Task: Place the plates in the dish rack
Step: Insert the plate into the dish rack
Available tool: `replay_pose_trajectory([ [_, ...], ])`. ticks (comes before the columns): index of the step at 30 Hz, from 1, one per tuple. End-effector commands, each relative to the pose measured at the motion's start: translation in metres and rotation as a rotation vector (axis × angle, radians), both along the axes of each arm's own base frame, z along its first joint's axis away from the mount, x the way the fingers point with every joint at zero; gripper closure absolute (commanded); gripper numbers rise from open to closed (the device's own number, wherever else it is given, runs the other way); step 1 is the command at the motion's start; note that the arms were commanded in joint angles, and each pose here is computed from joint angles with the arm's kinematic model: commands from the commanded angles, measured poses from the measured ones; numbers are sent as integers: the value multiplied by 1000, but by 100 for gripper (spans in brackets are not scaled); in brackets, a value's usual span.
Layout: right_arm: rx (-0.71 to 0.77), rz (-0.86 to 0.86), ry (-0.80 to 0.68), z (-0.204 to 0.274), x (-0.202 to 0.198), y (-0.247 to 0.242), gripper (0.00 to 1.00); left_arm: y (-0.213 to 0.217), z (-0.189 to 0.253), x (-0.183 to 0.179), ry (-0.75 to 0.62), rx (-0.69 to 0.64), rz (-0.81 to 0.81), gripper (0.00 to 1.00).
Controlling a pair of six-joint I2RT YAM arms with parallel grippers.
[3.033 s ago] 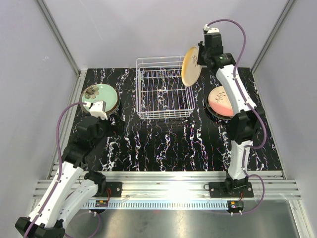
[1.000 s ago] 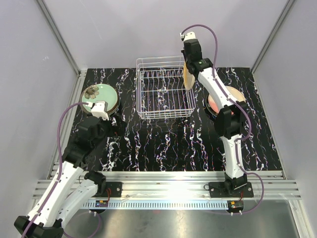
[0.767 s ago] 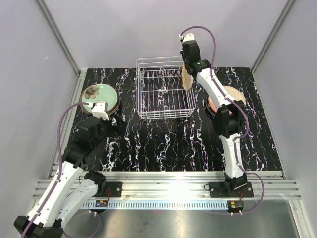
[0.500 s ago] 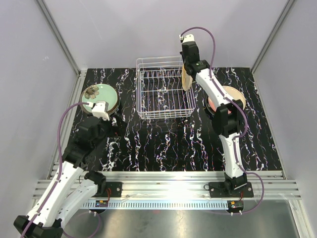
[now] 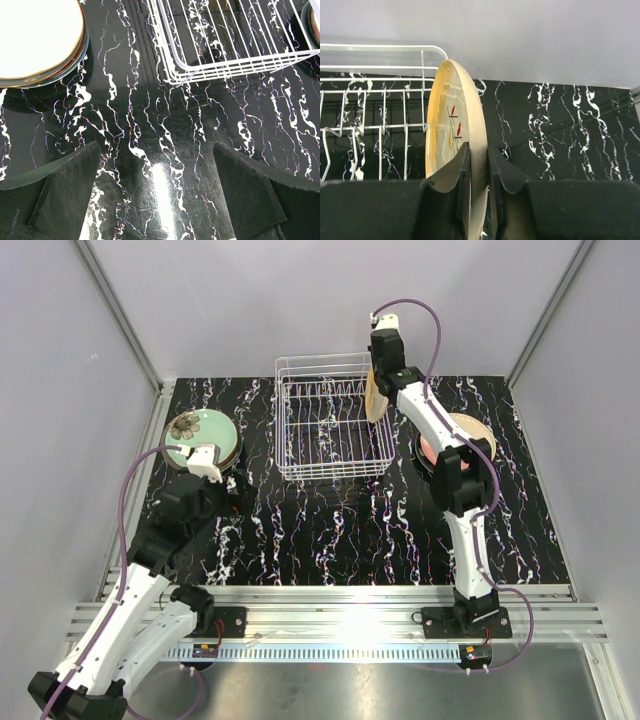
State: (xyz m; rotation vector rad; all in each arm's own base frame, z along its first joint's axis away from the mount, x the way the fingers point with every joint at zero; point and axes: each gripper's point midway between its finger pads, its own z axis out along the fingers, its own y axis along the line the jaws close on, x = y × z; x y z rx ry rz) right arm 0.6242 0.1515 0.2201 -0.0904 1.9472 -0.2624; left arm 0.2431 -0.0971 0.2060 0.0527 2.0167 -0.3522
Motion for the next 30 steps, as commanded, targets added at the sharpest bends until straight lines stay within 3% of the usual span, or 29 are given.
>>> replay_pose_trajectory([
  [1,131,-33,-209,77,3,-7,78,0,21,5,-56,-5,4,1],
  [14,192,32,-203,100,-7,-2,53,2,20,6,-50,5,15,1],
  [17,228,42,-217,118,-14,-1,42,3,19,6,-49,8,20,1],
  [18,234,44,-224,124,-17,-2,34,4,19,6,-50,9,23,1],
  [23,300,35,-240,155,-44,-14,20,7,22,7,-59,13,40,1],
  [24,327,45,-261,172,-56,-19,13,10,22,7,-61,18,54,1],
  [26,358,35,-222,158,-68,-27,12,13,24,7,-69,14,73,1],
  [27,418,21,-248,174,-80,-39,11,14,26,7,-76,15,82,1],
  [30,499,-55,-193,142,-107,-72,6,16,27,6,-84,15,89,1],
])
